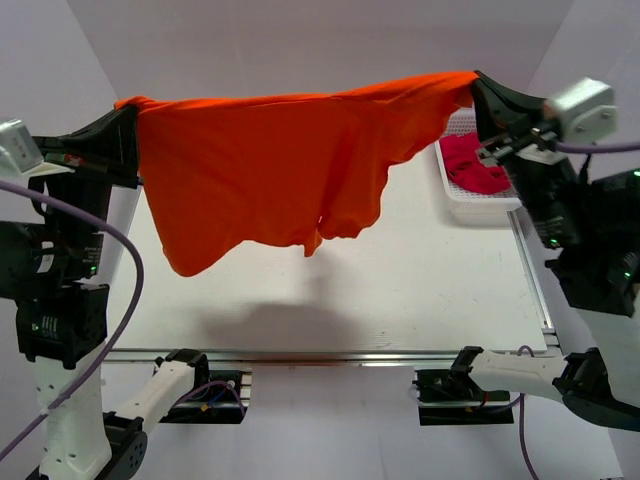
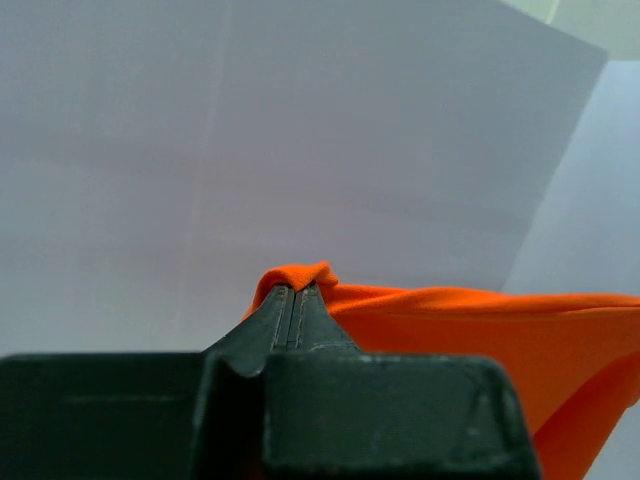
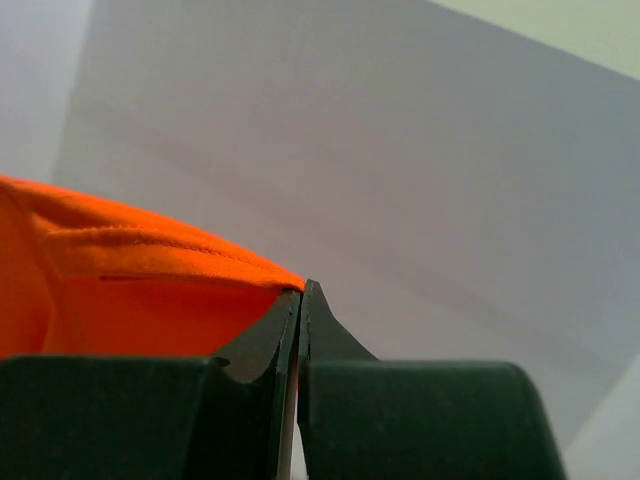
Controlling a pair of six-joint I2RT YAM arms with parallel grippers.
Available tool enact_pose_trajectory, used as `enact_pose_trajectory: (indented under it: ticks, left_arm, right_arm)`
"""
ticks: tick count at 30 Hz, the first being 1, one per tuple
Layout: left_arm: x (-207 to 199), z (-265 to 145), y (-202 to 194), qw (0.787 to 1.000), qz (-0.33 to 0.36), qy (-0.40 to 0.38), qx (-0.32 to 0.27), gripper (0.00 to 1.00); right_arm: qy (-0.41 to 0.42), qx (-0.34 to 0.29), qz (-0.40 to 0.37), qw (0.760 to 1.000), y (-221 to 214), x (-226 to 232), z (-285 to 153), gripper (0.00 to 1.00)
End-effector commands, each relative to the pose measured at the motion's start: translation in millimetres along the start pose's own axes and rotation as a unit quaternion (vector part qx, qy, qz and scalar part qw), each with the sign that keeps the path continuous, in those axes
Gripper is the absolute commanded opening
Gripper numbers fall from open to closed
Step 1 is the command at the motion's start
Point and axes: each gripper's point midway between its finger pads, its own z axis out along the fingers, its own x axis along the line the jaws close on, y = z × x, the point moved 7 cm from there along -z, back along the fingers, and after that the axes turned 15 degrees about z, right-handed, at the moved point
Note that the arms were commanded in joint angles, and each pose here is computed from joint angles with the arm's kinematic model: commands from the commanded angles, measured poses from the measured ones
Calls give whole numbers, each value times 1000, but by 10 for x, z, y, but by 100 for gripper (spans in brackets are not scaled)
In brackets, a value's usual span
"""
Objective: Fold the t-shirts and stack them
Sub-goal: Flatten out the tshirt
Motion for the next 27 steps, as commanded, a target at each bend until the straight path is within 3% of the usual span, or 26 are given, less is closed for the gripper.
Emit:
enact_pose_trajectory:
  ticks: [1,5,12,13,15,18,23,27]
  left_arm:
    - [3,-85,132,1000,16,-5,-7,0]
    - [-45,-192,257,999,10,-24,-24,0]
    - [-88,-223,115,999,-2,-42,-6,0]
    - [-98,-180,-87,999,-7,-47,20,0]
    - [-118,-282,-149,998,-20,-53,18,0]
    - [-129,-343,-693,995,-46,-55,64,0]
    - [-94,-335,-1253,990,-68,-32,118,0]
    - [-100,-264,-1786,983,-71,-39,163,0]
  right_arm:
    - [12,-69,33,997,434,-166,-257,0]
    - [18,-78,40,996,481,-178,-304,0]
    - [10,-77,26,997,408,-176,-305,0]
    - [11,-70,25,997,327,-144,-298,0]
    - [-6,-72,29,997,280,-165,-326,0]
    - [-12,-45,35,998,-157,-64,-474,0]
    - [-6,-6,45,999,-683,134,-511,0]
    - [-73,15,45,996,-1094,162,-472,0]
